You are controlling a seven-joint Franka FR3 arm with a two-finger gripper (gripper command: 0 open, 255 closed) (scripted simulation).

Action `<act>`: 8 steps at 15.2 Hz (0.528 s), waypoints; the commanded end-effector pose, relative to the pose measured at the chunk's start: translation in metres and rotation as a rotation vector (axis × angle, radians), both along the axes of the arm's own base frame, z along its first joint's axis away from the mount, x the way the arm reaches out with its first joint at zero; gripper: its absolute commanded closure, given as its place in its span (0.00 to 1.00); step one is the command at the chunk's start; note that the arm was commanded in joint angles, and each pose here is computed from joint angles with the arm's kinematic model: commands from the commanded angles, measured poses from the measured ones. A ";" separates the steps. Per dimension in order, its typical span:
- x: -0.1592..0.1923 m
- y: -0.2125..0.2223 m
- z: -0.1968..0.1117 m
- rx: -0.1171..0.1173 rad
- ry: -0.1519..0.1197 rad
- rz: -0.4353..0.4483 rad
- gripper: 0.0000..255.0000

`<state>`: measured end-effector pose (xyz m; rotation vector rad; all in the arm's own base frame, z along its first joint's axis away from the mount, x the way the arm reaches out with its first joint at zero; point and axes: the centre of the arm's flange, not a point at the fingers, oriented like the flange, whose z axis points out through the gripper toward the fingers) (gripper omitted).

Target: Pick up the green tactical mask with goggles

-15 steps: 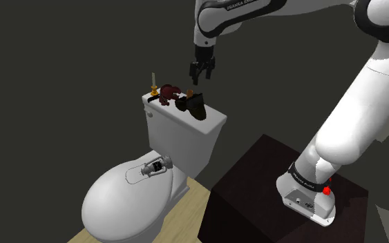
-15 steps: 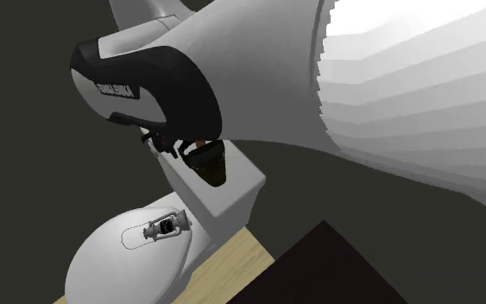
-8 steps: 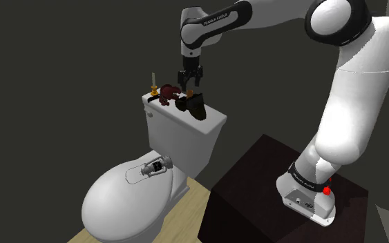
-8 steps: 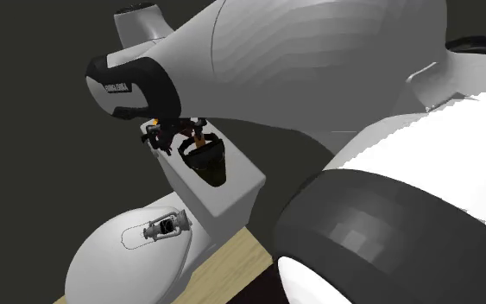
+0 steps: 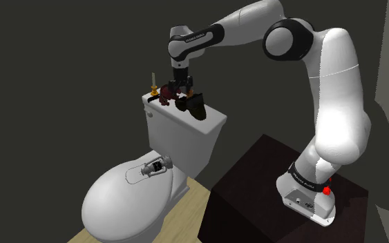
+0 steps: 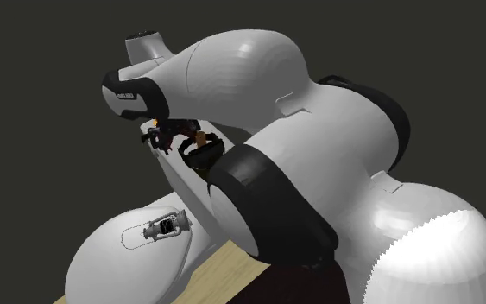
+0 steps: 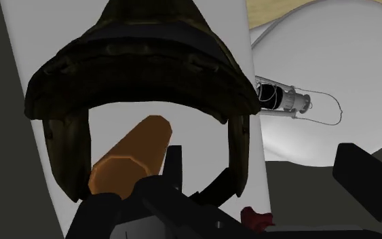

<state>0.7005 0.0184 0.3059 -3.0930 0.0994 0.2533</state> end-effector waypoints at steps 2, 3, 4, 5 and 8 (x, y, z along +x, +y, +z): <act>0.006 0.001 -0.019 0.002 0.003 -0.004 0.00; 0.006 0.001 -0.025 0.002 0.003 -0.004 0.00; 0.006 0.001 -0.030 0.002 0.003 -0.004 0.00; 0.006 0.001 -0.035 0.002 0.003 -0.004 0.00; 0.006 0.001 -0.044 0.002 0.003 -0.004 0.00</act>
